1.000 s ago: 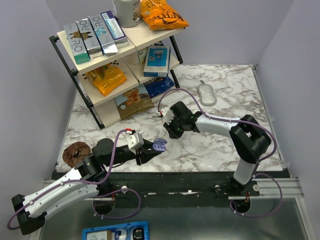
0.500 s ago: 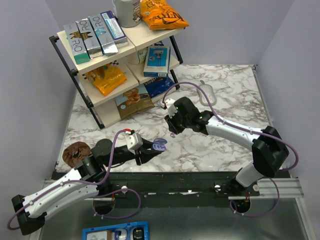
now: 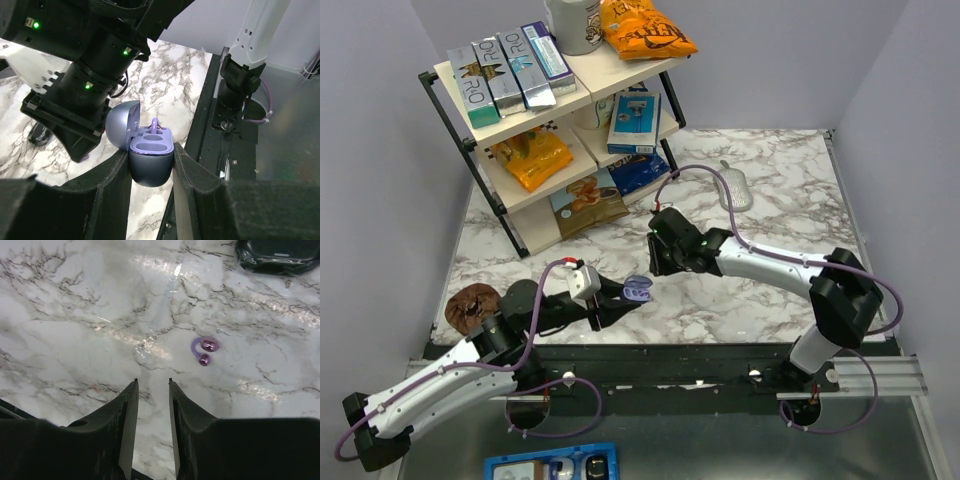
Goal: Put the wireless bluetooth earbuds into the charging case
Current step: Pick up the earbud from the center of the board.
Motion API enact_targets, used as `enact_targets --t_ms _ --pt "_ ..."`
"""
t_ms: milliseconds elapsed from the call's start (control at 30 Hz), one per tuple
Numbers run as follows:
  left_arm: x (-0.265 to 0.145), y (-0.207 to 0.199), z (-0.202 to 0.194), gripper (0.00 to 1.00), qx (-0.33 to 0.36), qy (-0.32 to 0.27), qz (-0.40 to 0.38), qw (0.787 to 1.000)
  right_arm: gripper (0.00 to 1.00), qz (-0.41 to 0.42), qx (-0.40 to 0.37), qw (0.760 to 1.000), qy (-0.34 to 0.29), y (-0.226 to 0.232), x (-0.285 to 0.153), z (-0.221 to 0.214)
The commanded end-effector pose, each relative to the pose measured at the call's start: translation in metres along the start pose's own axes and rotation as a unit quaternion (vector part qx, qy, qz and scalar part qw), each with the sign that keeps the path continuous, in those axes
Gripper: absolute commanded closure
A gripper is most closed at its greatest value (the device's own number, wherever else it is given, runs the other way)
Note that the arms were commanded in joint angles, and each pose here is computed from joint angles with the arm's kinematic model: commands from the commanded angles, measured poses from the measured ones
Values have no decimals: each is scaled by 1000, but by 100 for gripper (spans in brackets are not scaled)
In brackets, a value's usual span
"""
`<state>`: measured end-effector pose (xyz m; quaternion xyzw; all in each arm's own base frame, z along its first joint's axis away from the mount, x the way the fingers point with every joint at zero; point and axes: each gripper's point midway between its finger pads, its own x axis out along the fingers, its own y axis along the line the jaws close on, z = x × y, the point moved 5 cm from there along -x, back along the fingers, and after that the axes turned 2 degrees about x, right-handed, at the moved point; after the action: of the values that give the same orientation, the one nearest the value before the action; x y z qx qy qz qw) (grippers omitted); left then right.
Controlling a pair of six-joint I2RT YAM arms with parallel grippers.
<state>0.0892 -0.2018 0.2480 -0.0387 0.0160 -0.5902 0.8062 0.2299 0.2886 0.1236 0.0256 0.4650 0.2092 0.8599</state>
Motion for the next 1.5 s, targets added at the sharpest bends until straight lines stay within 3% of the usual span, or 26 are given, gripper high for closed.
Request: enact_targets --t_ms 0,333,967,1467 --pt "-2 1 5 100 -2 -15 10 1000 59 -18 29 999 4 7 12 5" --pt "2 1 1 100 -9 -7 6 1000 51 -45 6 999 13 -3 26 -3" --pt "6 2 -3 100 -16 4 6 1000 52 -76 -21 997 27 -23 44 -13" --pt "8 2 -5 100 -20 7 5 1000 52 -51 -33 998 27 -24 49 -14"
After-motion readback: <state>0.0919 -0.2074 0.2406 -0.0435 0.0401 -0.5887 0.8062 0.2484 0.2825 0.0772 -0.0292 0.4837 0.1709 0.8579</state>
